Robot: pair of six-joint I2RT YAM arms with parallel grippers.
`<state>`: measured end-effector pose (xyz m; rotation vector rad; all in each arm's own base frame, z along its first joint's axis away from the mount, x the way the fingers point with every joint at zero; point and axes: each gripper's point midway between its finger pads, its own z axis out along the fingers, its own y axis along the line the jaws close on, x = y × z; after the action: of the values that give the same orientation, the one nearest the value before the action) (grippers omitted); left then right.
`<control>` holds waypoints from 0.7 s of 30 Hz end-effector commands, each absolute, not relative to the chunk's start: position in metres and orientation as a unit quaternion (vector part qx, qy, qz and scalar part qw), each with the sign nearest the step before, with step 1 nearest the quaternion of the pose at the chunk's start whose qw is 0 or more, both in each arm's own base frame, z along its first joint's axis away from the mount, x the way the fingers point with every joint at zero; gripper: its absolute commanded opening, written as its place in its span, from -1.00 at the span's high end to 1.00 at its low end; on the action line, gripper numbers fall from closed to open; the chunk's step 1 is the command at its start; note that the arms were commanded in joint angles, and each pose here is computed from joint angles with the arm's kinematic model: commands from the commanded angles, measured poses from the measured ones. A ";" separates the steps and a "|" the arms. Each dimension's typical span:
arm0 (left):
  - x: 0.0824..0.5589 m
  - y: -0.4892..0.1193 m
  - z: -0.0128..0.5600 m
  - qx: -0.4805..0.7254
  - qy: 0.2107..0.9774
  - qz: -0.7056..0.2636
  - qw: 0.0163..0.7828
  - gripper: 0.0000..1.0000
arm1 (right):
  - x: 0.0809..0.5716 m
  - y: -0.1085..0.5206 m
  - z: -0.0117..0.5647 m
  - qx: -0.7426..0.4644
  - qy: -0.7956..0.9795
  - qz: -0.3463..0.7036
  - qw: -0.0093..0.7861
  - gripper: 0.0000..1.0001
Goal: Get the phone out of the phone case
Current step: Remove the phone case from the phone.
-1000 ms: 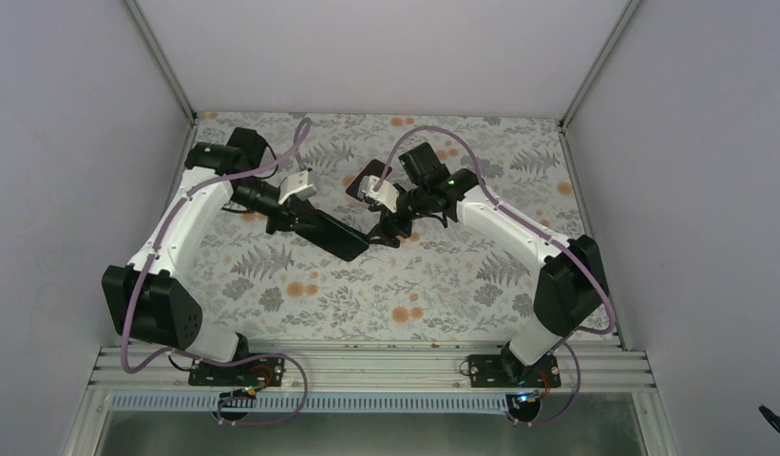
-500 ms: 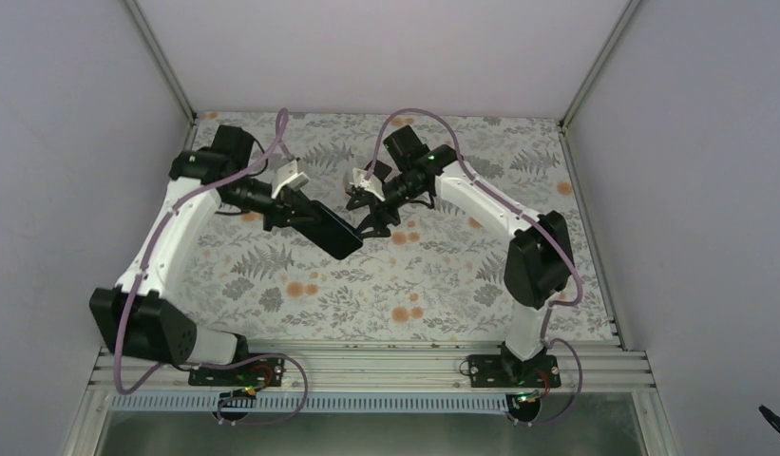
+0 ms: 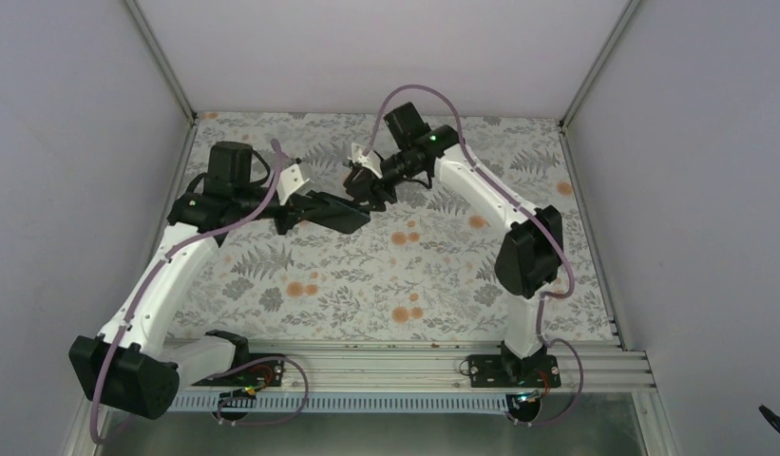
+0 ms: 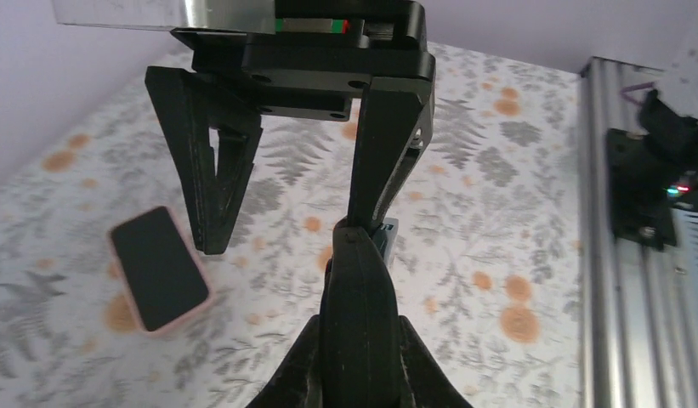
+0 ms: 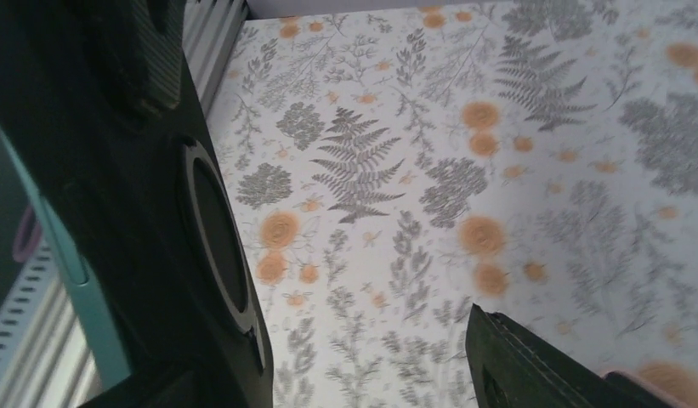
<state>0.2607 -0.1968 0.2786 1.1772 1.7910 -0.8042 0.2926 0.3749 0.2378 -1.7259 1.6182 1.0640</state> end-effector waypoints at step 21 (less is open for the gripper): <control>0.368 -0.181 0.366 0.437 0.665 -0.145 0.587 -0.51 | 0.170 0.379 0.304 -0.609 0.484 0.613 0.140 0.93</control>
<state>0.3115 -0.1972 0.2768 1.1090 1.8296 -0.6690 0.2675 0.3695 0.2139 -1.8241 1.6528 1.2404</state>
